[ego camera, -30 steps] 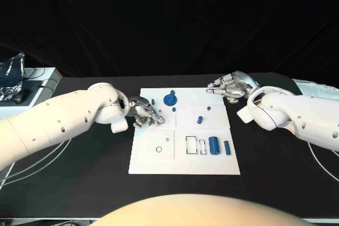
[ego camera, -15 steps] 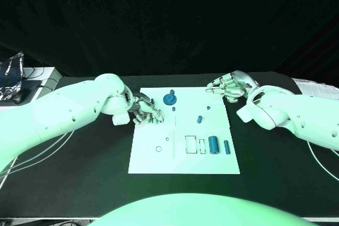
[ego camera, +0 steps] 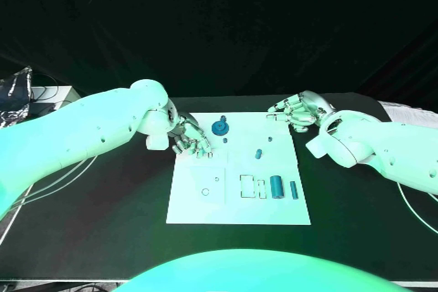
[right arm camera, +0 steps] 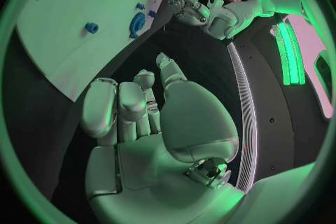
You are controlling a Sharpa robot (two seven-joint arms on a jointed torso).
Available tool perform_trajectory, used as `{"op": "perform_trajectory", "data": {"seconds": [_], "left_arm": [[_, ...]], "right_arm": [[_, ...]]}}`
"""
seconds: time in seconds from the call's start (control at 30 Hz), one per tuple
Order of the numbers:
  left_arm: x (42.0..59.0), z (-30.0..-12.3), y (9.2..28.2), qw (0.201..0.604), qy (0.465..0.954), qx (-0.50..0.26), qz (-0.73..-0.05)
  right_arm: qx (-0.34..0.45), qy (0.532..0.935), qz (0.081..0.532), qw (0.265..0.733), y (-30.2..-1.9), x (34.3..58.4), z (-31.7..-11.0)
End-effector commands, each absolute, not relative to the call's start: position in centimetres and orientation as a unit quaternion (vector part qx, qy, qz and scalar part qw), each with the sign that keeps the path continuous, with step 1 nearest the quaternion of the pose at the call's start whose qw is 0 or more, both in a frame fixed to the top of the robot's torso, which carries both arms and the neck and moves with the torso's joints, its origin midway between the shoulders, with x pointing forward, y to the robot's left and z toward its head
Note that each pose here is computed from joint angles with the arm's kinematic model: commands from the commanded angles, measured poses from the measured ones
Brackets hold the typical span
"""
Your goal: Assemble the parts on the task board
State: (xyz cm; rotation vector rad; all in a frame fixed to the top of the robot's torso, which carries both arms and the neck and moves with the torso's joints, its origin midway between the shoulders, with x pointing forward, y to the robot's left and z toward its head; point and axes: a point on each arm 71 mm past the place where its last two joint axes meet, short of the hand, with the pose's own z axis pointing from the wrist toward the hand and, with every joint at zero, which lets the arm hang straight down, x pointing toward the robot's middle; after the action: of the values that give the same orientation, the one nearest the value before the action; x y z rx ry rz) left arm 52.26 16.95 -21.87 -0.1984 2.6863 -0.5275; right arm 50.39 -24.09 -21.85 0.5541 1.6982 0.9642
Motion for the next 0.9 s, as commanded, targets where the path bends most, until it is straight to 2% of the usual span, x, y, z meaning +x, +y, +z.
{"op": "perform_trajectory", "data": {"seconds": [0.03,0.9], "left_arm": [[52.0,-21.8,16.6,0.169,0.969,-0.045,-0.175],[52.4,-22.7,13.7,0.16,0.979,-0.004,-0.126]], "right_arm": [[0.224,0.712,0.408,0.525,-23.9,50.3,-21.8],[0.222,0.713,0.41,0.523,-23.6,50.4,-21.9]]}}
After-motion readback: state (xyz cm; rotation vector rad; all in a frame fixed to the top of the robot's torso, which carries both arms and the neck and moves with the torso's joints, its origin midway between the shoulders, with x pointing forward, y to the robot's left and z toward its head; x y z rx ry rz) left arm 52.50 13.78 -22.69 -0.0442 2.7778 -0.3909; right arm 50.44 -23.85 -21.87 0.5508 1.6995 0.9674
